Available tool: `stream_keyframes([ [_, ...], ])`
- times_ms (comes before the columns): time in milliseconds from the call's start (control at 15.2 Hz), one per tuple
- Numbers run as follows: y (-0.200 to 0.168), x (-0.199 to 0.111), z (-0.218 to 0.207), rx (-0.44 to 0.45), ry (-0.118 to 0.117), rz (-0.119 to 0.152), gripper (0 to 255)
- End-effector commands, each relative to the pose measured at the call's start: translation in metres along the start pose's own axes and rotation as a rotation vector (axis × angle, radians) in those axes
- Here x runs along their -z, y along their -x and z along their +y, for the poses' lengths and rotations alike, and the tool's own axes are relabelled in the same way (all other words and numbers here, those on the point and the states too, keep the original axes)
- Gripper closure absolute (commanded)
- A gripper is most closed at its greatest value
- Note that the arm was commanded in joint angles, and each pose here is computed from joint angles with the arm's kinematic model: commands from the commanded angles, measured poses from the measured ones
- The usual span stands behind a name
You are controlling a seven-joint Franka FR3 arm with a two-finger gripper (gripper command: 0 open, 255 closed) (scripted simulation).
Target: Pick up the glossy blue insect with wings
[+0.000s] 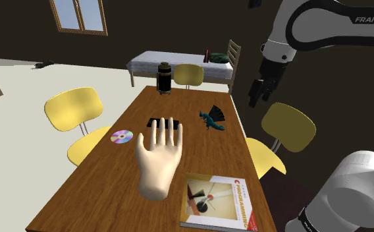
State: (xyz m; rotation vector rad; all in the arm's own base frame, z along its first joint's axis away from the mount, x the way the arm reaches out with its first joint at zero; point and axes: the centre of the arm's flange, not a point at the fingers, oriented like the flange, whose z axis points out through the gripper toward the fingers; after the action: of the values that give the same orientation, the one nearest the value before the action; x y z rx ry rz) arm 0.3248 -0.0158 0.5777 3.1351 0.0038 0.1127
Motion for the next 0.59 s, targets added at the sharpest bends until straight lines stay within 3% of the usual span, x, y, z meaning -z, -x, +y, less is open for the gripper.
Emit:
stream_keyframes([
  [0, 0.000, 0.000, 0.000, 0.000, 0.000, 0.000, 0],
  [528, -0.078, -0.055, 0.036, 0.131, 0.000, 0.030, 0],
])
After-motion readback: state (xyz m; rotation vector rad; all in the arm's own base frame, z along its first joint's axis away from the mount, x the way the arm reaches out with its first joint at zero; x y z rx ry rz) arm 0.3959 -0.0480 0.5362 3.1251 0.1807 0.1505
